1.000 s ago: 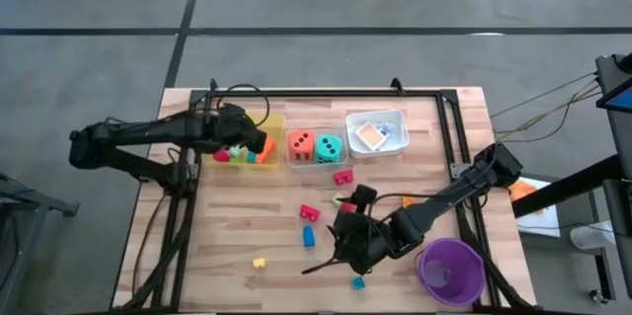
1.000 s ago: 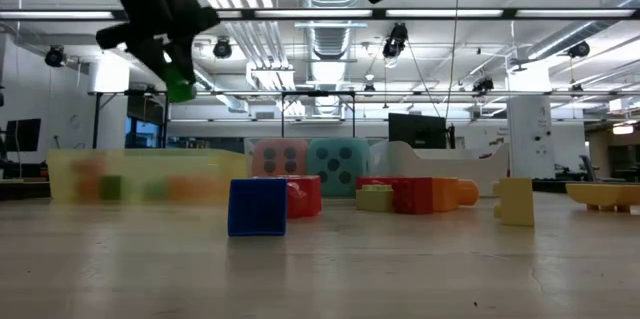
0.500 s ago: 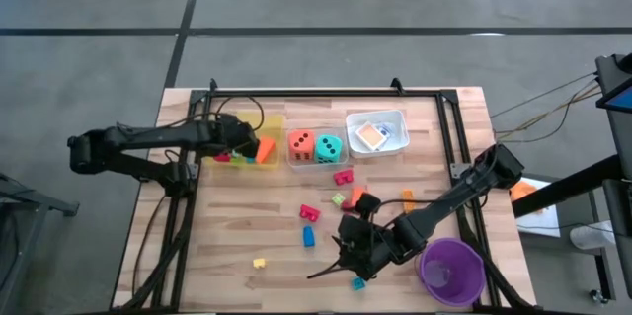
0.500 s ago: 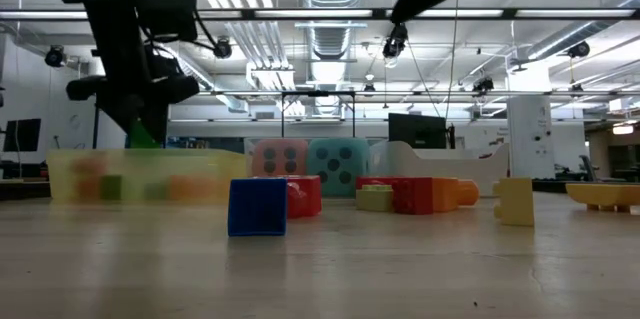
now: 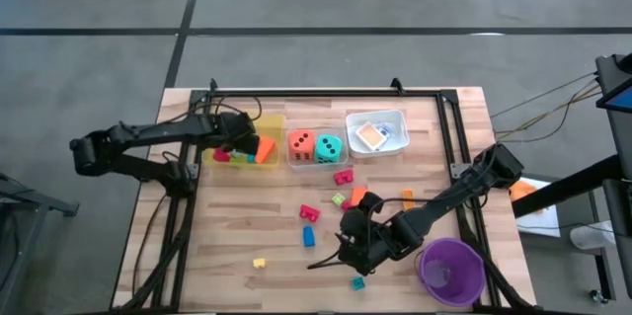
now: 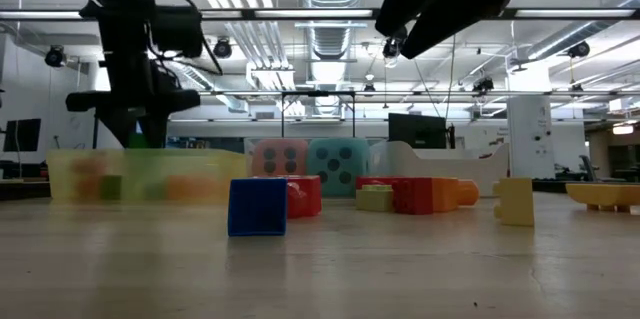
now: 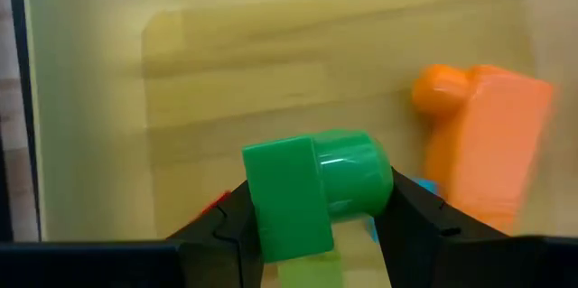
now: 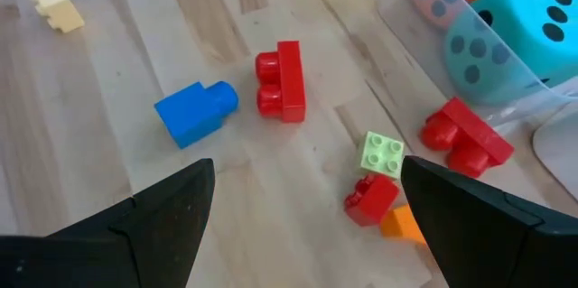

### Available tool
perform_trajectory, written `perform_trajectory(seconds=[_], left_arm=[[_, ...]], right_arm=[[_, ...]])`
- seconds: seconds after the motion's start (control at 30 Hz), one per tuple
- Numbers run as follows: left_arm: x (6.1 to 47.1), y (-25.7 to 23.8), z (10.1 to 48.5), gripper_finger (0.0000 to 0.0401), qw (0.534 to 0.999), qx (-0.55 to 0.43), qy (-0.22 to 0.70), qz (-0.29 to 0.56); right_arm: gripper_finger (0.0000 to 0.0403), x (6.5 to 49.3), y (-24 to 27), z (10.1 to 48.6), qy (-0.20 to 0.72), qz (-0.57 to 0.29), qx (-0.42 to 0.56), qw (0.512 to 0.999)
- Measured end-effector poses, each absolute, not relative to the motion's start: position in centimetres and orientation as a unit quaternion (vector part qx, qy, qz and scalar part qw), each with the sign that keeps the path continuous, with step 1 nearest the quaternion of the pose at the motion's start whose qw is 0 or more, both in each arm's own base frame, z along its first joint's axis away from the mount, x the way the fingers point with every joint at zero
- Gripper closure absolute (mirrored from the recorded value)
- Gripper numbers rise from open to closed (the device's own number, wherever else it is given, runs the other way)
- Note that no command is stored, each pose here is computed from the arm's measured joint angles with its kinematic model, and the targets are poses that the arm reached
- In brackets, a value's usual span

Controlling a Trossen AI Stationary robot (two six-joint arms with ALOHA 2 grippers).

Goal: Pick & Place Toys
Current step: Put the green game piece into the yellow bin

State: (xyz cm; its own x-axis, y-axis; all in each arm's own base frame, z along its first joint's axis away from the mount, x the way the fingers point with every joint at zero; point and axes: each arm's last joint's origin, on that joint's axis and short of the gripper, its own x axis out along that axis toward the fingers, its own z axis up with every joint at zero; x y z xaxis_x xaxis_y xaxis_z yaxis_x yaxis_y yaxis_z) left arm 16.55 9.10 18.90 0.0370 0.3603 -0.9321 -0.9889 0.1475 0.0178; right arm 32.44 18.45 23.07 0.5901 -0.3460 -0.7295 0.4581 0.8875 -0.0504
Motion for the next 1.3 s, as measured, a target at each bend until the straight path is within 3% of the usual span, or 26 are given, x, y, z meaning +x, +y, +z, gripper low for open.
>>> perform_trajectory(seconds=[0.2,0.57,0.77,1.17,1.3], left_arm=[[17.1,9.9,17.7,0.0248,0.602,-0.359,0.465,0.541],[18.1,10.1,18.0,0.0248,0.609,-0.370,0.489,0.503],[18.0,10.3,18.1,0.0248,0.608,-0.351,0.473,0.533],[19.9,11.6,18.0,0.0248,0.698,-0.330,0.382,0.508],[19.8,11.5,17.3,0.0248,0.703,-0.332,0.364,0.514]], right_arm=[[0.0050,32.4,18.4,23.0,0.396,-0.221,0.059,0.889],[0.0050,32.5,18.3,23.0,0.396,-0.222,0.058,0.889],[0.0050,32.4,18.4,23.1,0.396,-0.222,0.059,0.889],[0.0050,32.4,18.4,23.0,0.397,-0.221,0.059,0.889],[0.0050,32.4,18.4,23.1,0.397,-0.221,0.059,0.889]])
